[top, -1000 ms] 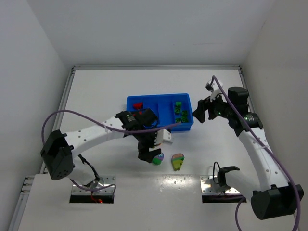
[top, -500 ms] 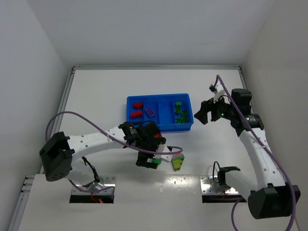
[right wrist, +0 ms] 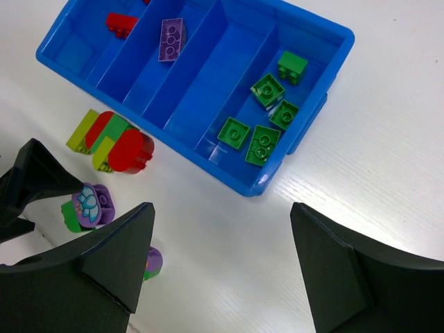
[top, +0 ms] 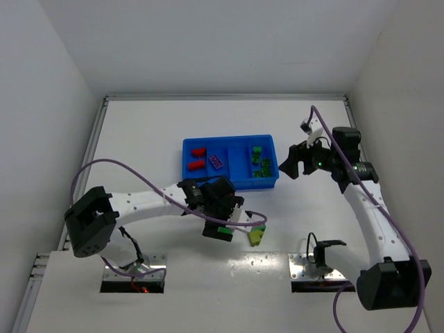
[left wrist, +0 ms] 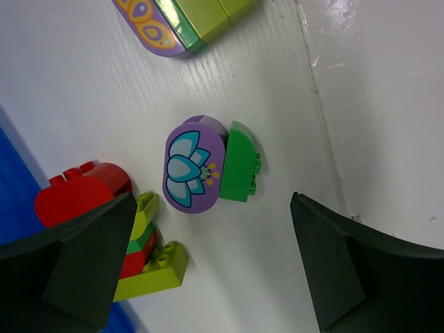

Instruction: Sort the legos into containers by color

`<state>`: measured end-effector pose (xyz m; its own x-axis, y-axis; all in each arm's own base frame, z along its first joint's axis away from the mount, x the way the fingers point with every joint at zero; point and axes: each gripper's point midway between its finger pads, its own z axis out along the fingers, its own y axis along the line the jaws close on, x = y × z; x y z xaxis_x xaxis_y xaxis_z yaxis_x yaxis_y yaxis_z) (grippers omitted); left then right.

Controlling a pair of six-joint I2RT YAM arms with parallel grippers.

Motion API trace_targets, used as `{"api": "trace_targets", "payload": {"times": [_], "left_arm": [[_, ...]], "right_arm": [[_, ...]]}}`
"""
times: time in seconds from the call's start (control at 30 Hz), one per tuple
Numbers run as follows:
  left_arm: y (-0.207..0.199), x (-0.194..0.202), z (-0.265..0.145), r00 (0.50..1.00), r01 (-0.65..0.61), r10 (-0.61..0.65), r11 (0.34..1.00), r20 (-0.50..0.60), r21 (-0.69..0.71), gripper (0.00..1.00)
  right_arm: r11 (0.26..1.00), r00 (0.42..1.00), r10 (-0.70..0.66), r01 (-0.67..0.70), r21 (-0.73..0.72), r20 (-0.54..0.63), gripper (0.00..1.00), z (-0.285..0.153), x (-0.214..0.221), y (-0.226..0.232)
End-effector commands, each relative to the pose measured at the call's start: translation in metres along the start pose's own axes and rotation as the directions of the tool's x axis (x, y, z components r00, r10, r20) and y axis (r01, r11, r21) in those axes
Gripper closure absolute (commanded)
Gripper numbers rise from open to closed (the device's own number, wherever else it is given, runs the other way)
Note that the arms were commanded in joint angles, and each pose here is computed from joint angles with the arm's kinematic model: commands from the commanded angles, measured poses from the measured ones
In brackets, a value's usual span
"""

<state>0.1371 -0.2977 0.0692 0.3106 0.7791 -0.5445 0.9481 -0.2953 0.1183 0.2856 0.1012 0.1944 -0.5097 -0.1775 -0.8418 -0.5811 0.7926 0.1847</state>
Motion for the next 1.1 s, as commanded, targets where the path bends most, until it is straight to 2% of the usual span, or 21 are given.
{"api": "trace_targets", "payload": {"times": [0.0, 0.53, 0.9, 0.97, 1.07], "left_arm": [[0.001, -0.006, 0.010, 0.998, -0.052, 0.052, 0.999, 0.034, 0.004, 0.00], [0.001, 0.009, 0.041, 0.999, -0.028, 0.027, 0.999, 0.016, 0.043, 0.00], [0.005, 0.024, 0.051, 0.999, 0.047, -0.048, 0.997, 0.004, 0.057, 0.00], [0.007, 0.029, 0.050, 0.996, 0.092, -0.093, 0.995, 0.010, 0.038, 0.05], [0.019, 0.022, 0.045, 0.993, 0.106, -0.105, 0.994, 0.051, -0.019, 0.19]], "right_arm": [[1.000, 1.000, -0.003, 0.003, -0.020, 0.016, 0.20, 0.002, -0.005, 0.000], [0.999, 1.000, 0.019, -0.020, -0.035, -0.013, 0.20, 0.007, 0.002, 0.000], [0.998, 1.000, 0.019, -0.020, -0.053, -0.010, 0.20, 0.007, 0.001, 0.003], [0.998, 0.999, 0.044, -0.045, -0.046, -0.017, 0.20, 0.007, 0.006, 0.001], [0.995, 0.997, 0.073, -0.073, -0.068, -0.002, 0.20, 0.009, 0.007, 0.006]]}}
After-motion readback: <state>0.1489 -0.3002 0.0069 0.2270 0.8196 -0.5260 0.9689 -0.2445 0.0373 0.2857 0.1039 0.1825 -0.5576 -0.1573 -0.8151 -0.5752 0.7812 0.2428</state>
